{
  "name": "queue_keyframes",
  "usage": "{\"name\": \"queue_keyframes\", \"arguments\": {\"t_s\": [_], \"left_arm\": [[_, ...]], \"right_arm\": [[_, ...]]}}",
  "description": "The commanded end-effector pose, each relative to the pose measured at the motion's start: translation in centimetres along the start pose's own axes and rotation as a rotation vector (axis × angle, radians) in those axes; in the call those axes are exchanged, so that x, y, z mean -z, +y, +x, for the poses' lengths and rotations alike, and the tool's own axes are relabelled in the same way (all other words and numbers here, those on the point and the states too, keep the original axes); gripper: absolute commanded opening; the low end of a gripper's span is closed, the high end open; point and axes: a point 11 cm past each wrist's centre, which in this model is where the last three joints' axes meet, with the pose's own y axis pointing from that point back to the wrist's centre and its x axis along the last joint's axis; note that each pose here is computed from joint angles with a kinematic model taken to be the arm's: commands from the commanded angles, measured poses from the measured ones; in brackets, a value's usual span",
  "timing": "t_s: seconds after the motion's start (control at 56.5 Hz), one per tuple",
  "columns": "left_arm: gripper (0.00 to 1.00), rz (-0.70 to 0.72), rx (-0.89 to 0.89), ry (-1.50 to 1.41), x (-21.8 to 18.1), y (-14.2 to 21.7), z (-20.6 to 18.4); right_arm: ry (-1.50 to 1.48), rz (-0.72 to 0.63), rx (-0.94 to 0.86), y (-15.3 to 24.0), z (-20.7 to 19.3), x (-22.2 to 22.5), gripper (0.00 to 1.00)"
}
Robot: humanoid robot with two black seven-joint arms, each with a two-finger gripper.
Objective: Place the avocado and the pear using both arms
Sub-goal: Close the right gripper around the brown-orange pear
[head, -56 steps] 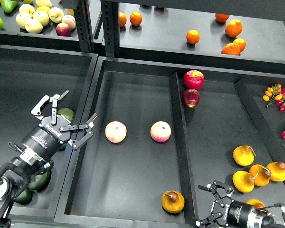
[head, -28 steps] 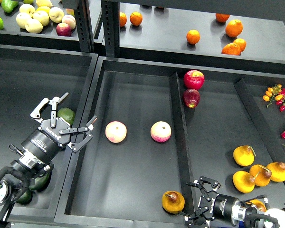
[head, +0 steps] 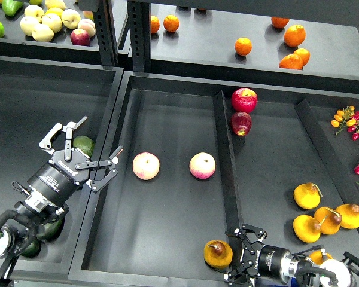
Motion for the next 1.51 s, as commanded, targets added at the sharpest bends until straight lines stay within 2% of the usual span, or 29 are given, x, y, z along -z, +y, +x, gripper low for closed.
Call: {"name": "queue_keyframes", "arguments": {"t_s": [0.0, 0.283, 0.39, 0.513, 0.655, 0.744, 1.151, 1.487], "left_arm": [[0.99, 0.000, 0.005, -0.003, 0.0, 0.0, -0.1], [0.99, 0.000, 0.006, -0.003, 0.0, 0.0, -0.1], [0.99, 0.000, 0.006, -0.003, 0.0, 0.0, -0.1], [0.99, 0.000, 0.006, -0.003, 0.0, 0.0, -0.1], [0.99, 0.000, 0.006, -0.003, 0.0, 0.0, -0.1], [0.99, 0.000, 0.006, -0.003, 0.0, 0.0, -0.1], [0.99, 0.004, 0.006, -0.002, 0.1, 0.0, -0.1], [0.99, 0.016, 0.008, 0.001, 0.5, -0.2, -0.1]], "right_arm": [[-0.012, 0.003, 0.007, -0.6, -0.2, -0.1, 0.77], [-0.035, 0.022, 0.001, -0.8, 0.1, 0.1, 0.55], [-0.035, 0.022, -0.001, -0.8, 0.1, 0.1, 0.52], [-0.035, 0.021, -0.002, -0.8, 0.2, 0.0, 0.38], [-0.024, 0.015, -0.004, -0.9, 0.1, -0.1, 0.30], [-0.020, 0.016, -0.004, -0.9, 0.0, 0.0, 0.21], [-0.025, 0.070, 0.027, -0.5, -0.8, 1.7, 0.19], [-0.018, 0.273, 0.138, 2.6, -4.6, 8.1, 0.20]]}}
